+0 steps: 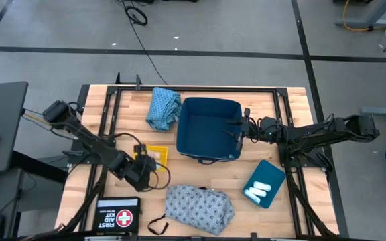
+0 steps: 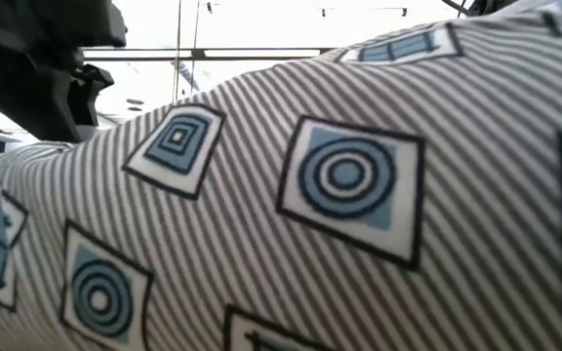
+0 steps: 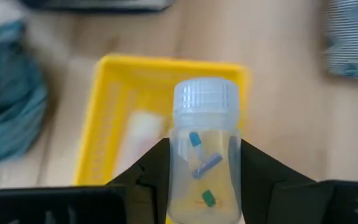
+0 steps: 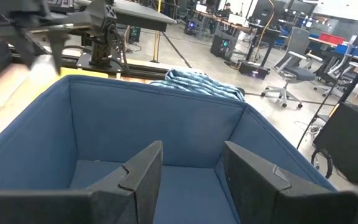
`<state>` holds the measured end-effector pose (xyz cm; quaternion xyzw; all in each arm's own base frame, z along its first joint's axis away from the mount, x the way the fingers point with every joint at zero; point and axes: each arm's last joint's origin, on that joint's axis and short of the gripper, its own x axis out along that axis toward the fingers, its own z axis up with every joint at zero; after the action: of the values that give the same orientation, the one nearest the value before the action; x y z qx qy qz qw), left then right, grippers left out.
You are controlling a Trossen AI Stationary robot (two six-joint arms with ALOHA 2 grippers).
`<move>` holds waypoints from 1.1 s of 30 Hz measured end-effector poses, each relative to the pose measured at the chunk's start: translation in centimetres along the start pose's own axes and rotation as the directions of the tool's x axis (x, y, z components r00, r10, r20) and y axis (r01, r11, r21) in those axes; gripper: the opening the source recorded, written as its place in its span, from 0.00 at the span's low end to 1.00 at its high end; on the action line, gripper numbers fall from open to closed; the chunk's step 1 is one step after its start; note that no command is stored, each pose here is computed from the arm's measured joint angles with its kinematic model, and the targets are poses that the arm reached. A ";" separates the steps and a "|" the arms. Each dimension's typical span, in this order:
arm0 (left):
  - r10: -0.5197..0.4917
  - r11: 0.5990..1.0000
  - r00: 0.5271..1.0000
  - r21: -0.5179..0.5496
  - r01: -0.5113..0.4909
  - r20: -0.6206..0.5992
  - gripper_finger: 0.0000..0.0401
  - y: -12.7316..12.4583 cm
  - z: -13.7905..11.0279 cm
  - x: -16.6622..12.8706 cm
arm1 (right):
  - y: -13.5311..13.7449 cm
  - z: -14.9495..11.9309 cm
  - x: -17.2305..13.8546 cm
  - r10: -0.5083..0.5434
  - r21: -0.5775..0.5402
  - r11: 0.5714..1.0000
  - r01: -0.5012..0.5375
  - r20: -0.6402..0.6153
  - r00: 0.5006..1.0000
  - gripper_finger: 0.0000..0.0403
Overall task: Pick & place medical supplies in basket/bin
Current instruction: Put the transparent pill bottle into the yellow bin, then put the gray gown into the dark blue bin
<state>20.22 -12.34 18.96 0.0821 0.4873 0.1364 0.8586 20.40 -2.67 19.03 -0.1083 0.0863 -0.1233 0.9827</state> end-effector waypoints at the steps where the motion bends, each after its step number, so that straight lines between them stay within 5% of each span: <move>1: 0.019 1.000 1.000 -0.021 -0.019 -0.014 0.32 0.3 -0.1 0.1 | 0.0 0.0 0.0 0.000 0.001 1.000 0.000 0.000 1.000 0.44; 17: 0.007 1.000 0.988 -0.024 -0.011 -0.157 0.32 2.2 0.2 1.2 | 0.0 0.0 0.0 0.001 -0.004 1.000 -0.001 0.000 1.000 0.44; 22: 0.008 0.999 0.989 -0.046 -0.015 -0.146 0.48 2.4 0.4 1.5 | 0.0 0.0 0.0 0.005 -0.006 1.000 -0.005 -0.004 1.000 0.44; 27: -0.030 0.996 0.998 -0.087 0.024 -0.062 0.61 2.2 1.1 2.1 | 0.0 0.0 0.0 0.005 -0.006 1.000 -0.005 -0.004 1.000 0.44; 33: -0.038 0.998 0.990 -0.037 0.044 0.135 0.62 1.3 1.6 2.8 | 0.0 -0.1 0.0 0.005 -0.007 1.000 -0.005 -0.006 1.000 0.44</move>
<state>22.72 -10.27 17.87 0.0640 0.4273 0.1225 0.8935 20.39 -2.66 18.95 -0.1112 0.0900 -0.1207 0.9823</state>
